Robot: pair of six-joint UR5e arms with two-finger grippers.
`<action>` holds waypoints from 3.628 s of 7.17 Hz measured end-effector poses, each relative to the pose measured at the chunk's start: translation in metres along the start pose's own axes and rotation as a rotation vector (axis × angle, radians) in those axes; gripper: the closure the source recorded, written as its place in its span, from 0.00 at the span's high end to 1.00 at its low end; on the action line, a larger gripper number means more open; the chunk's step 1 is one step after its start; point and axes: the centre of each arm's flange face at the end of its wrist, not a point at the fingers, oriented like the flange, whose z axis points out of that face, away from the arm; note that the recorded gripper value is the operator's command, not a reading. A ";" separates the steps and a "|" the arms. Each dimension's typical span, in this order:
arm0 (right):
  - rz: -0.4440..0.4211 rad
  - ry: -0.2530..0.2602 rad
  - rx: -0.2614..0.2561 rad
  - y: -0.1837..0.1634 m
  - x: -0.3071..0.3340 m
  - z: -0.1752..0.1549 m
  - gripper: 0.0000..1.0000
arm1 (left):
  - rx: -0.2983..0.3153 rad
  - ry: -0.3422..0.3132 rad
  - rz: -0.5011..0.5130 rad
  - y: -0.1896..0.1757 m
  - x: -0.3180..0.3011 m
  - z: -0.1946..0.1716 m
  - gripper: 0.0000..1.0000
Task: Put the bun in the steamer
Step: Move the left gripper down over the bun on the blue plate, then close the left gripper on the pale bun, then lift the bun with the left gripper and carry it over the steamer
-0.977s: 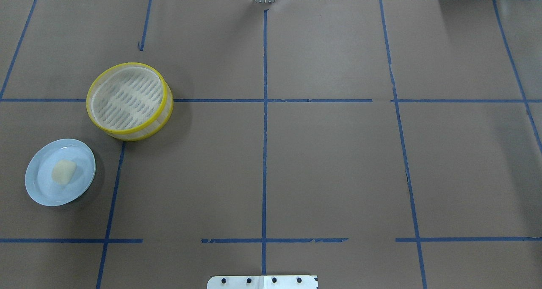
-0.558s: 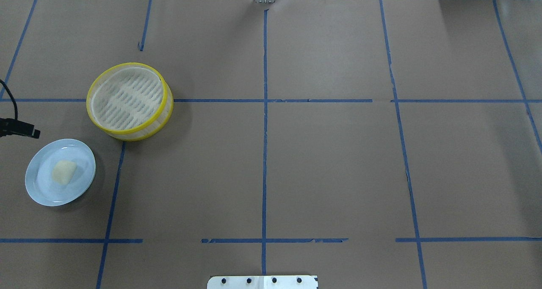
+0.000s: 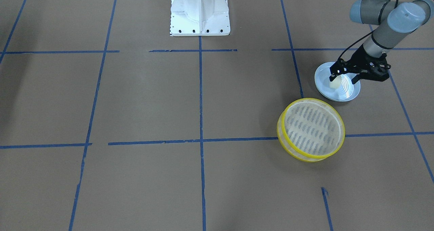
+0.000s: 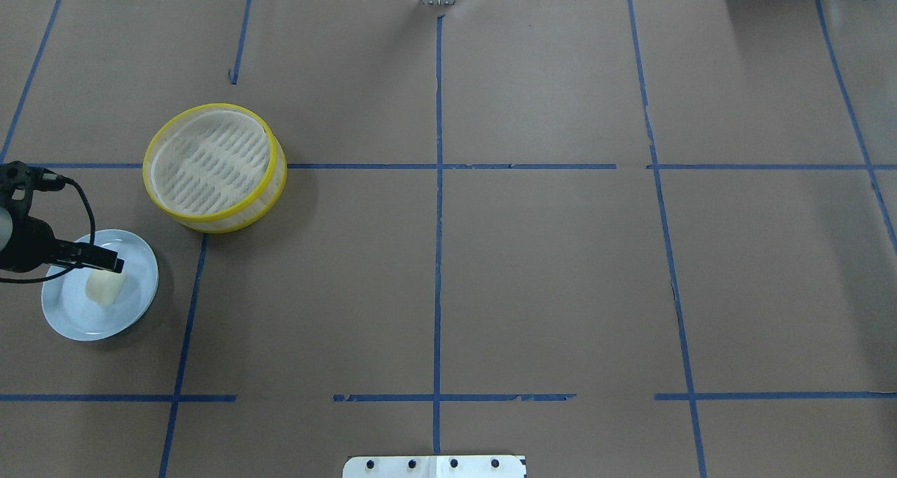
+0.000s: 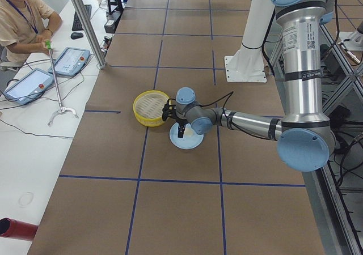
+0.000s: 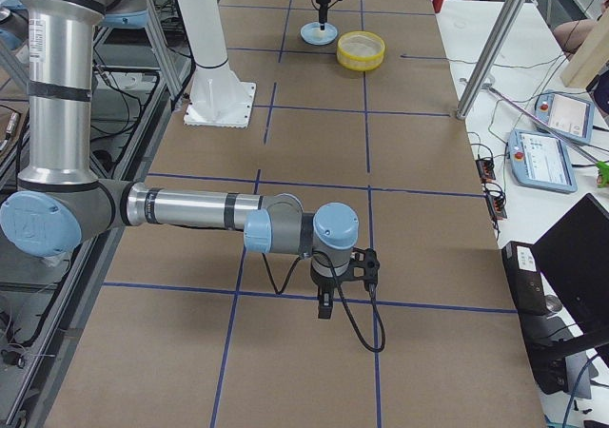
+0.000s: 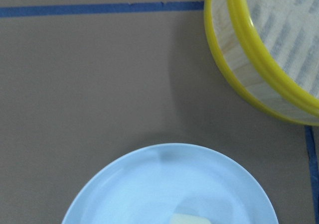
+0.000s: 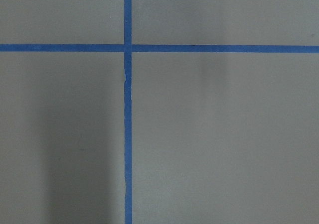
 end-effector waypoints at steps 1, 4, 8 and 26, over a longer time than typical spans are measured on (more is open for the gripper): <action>0.000 0.000 0.000 0.000 0.000 0.000 1.00 | -0.016 -0.011 0.028 0.011 0.012 0.012 0.94; 0.000 0.000 0.000 0.000 0.000 0.000 1.00 | -0.024 -0.084 0.053 0.024 0.029 0.023 0.92; 0.000 0.000 0.000 0.000 0.000 0.000 1.00 | 0.010 -0.173 0.080 0.021 0.018 0.030 0.86; 0.000 0.000 0.000 0.000 0.000 0.000 1.00 | 0.155 -0.046 -0.042 -0.130 0.088 -0.082 0.28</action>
